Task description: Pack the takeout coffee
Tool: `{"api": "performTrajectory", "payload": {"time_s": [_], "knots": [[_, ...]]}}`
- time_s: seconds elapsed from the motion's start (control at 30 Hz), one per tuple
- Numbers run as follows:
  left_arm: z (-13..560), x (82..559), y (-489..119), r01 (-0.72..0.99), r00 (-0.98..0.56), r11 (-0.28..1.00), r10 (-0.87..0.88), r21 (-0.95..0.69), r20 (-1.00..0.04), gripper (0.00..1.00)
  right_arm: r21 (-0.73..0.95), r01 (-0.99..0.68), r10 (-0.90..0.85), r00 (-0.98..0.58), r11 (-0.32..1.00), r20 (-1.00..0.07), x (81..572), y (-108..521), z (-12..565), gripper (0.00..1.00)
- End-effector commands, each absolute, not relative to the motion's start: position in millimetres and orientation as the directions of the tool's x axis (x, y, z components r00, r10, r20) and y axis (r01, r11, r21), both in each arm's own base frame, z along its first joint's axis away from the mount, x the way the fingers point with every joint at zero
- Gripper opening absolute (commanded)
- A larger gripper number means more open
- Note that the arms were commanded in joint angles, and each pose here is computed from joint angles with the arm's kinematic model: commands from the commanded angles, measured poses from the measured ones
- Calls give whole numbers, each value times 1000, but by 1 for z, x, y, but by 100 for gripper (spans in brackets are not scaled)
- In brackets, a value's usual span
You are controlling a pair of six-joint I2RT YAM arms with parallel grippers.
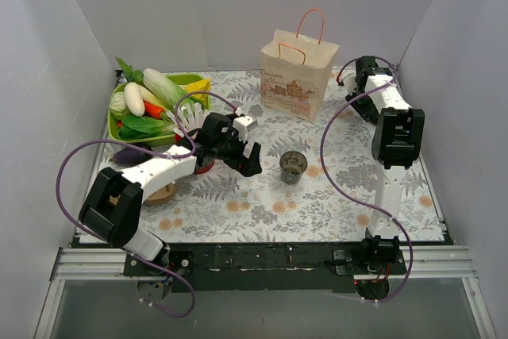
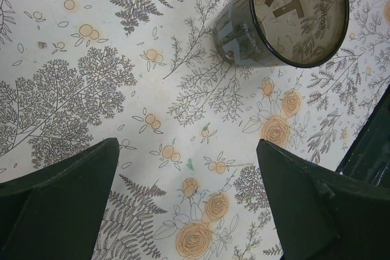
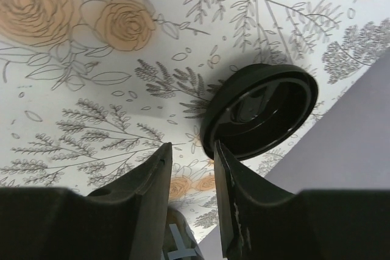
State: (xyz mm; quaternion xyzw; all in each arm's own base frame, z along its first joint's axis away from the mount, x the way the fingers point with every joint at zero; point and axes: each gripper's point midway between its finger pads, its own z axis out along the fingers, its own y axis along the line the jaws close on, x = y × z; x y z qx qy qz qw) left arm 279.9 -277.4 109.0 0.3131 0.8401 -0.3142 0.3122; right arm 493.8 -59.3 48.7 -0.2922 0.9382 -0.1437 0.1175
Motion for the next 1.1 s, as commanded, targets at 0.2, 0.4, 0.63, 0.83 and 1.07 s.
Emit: {"api": "performTrajectory", "payload": {"time_s": [0.2, 0.4, 0.63, 0.83, 1.07], "knots": [[125, 284, -281, 739, -581, 591, 316, -324, -750, 98, -444, -492, -605, -781, 749, -155, 523, -74, 56, 41], [125, 286, -280, 740, -578, 595, 323, -314, -749, 98, -422, -513, -608, -785, 747, -121, 521, -75, 43, 37], [125, 286, -279, 739, -579, 597, 324, -313, -748, 98, -411, -522, -606, -789, 747, -99, 518, -81, 38, 23], [130, 289, -281, 742, -569, 596, 317, -307, -759, 98, -389, -510, -597, -789, 767, -142, 513, -74, 58, 5], [164, 297, -280, 816, -415, 550, 343, -178, -843, 98, -197, -513, -549, -779, 836, -301, 473, -23, 125, 1]]}}
